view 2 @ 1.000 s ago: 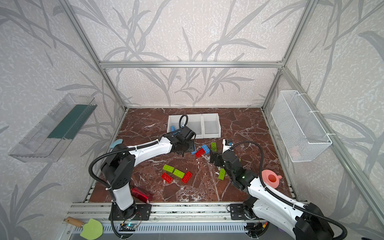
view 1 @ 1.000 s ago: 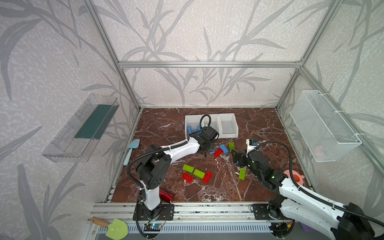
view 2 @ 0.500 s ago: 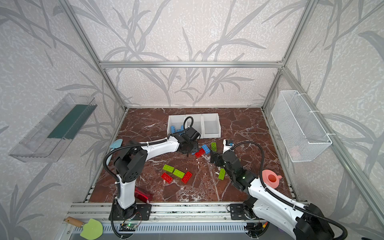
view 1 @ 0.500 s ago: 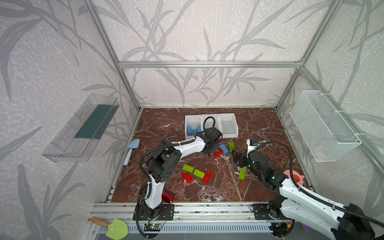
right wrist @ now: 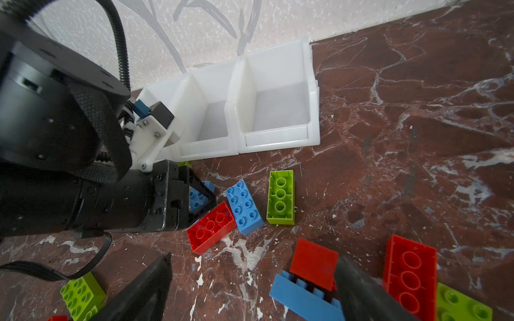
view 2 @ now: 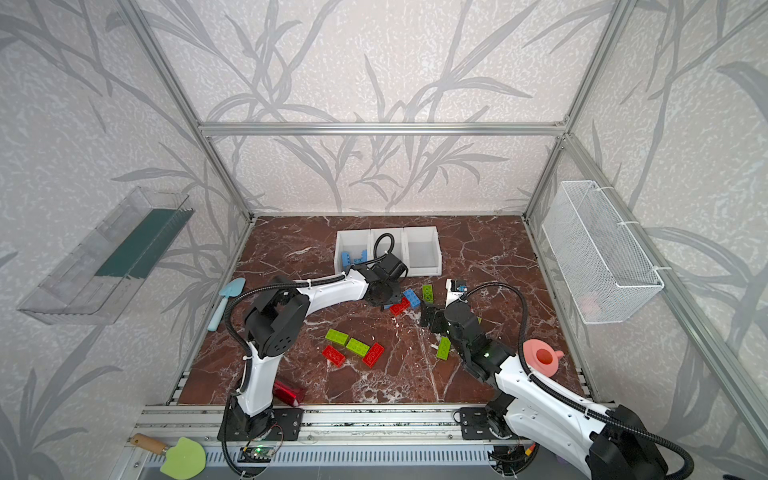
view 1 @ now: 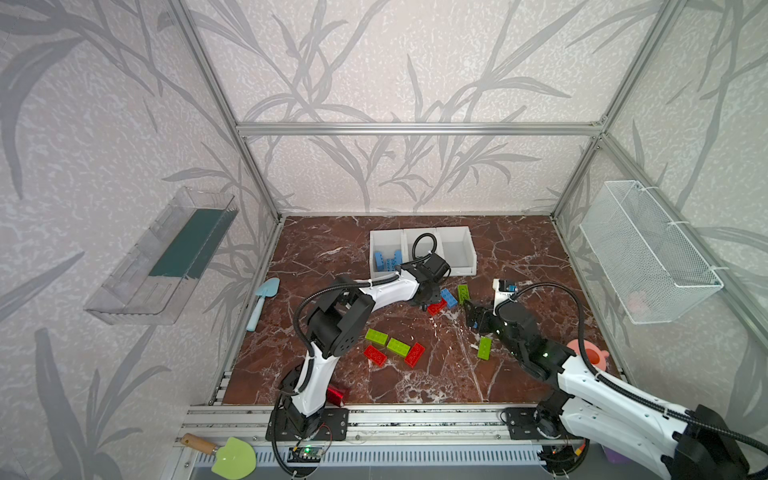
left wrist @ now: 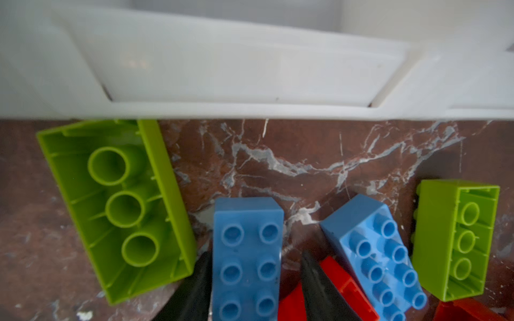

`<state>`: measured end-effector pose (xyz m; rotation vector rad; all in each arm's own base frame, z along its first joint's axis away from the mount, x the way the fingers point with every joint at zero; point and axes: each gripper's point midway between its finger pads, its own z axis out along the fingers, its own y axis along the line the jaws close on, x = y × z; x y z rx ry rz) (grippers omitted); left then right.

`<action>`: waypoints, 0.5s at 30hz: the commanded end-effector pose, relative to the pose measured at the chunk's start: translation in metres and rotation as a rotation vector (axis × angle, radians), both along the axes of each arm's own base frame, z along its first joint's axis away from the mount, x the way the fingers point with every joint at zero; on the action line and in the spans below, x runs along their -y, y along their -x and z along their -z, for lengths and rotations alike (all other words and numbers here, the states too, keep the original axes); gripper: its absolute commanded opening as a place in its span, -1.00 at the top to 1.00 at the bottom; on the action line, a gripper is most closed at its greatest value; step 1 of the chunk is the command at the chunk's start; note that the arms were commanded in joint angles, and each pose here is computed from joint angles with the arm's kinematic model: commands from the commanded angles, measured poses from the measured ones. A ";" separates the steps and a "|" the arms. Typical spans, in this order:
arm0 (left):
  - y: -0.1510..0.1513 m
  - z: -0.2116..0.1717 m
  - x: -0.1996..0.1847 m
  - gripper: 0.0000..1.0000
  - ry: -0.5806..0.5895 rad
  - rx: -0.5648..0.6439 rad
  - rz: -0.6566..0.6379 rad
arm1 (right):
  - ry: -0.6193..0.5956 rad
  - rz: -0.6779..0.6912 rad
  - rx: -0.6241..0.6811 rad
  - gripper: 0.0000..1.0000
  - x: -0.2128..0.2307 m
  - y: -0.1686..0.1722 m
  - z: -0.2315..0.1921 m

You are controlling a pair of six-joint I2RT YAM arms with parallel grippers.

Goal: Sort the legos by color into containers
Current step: 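Close the left gripper on the blue brick and lift it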

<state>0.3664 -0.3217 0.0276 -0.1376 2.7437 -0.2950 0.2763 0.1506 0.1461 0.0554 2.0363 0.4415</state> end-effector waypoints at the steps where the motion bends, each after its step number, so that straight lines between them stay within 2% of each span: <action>1: 0.002 0.007 -0.001 0.07 -0.038 -0.016 -0.006 | -0.020 0.024 0.025 -0.84 0.004 -0.002 -0.005; 8: 0.001 0.002 0.003 0.36 -0.055 0.005 0.017 | -0.023 0.020 0.023 -0.84 0.003 -0.002 -0.006; 15: 0.001 -0.024 -0.001 0.40 -0.064 0.052 0.036 | -0.023 0.019 0.018 -0.84 0.002 -0.002 -0.004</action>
